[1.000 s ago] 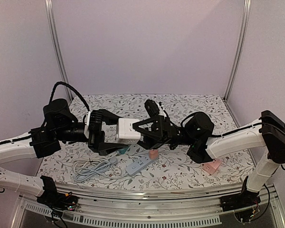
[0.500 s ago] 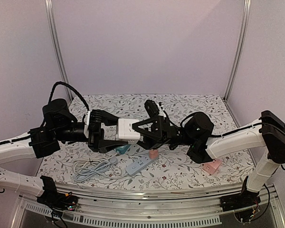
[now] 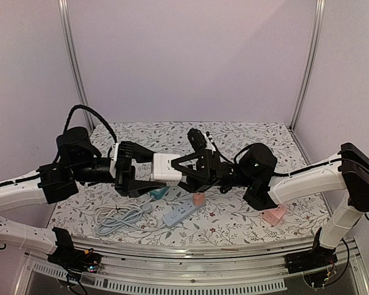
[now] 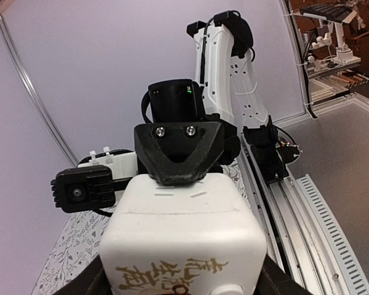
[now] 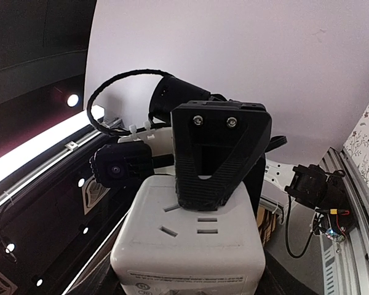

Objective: Insert the plug

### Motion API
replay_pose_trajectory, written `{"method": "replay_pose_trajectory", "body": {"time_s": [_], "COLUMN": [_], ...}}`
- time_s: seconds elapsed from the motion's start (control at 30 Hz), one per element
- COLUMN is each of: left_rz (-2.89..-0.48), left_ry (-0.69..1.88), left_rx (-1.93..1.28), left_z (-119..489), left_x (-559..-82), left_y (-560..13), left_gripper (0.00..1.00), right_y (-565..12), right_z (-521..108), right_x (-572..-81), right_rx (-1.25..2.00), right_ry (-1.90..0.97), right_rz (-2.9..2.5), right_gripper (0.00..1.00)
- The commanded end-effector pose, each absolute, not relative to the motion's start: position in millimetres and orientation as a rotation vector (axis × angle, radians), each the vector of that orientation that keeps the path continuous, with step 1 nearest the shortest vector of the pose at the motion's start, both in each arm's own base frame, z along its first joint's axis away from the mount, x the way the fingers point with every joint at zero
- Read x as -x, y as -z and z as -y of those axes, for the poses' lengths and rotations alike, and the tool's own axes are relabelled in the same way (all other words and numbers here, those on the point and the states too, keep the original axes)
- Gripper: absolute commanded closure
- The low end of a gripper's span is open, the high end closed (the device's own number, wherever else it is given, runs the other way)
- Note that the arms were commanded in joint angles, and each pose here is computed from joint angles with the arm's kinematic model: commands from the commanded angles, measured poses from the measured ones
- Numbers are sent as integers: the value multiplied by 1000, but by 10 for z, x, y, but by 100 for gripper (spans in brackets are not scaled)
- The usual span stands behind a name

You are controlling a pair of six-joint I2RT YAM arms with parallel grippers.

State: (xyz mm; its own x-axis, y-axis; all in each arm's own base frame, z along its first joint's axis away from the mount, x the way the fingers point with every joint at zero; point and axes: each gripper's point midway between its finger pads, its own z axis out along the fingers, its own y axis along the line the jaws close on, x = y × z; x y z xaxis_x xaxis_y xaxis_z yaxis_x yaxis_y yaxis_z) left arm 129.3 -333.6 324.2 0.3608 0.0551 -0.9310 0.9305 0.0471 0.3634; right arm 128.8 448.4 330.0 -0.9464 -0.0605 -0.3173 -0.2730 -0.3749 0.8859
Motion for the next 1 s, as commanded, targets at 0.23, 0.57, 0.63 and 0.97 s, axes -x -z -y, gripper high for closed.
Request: {"method": "replay_pose_trajectory", "body": {"time_s": [0.23, 0.57, 0.63, 0.97], "left_rz": [-1122, -1225, -1254, -1561], "left_ry": [937, 912, 900, 764], "left_rx": [-1315, -1238, -1223, -1068], "left_z": [3290, 3234, 3229, 3211], "left_x": [-1259, -1304, -1317, -1616], "left_y": [-3143, -3099, -3077, -2798], "left_gripper": [100, 100, 100, 100], "right_y": [-2884, -2577, -2580, -2461], "right_z": [-4255, -3920, -3758, -2652], "right_x": [-1564, -1691, -1751, -2156], "right_rx": [473, 512, 512, 336], "right_ry": [-2037, -1659, -1508, -768], "right_rz": [-1933, -2114, -2119, -2111], "right_gripper": [6, 1, 1, 1]}}
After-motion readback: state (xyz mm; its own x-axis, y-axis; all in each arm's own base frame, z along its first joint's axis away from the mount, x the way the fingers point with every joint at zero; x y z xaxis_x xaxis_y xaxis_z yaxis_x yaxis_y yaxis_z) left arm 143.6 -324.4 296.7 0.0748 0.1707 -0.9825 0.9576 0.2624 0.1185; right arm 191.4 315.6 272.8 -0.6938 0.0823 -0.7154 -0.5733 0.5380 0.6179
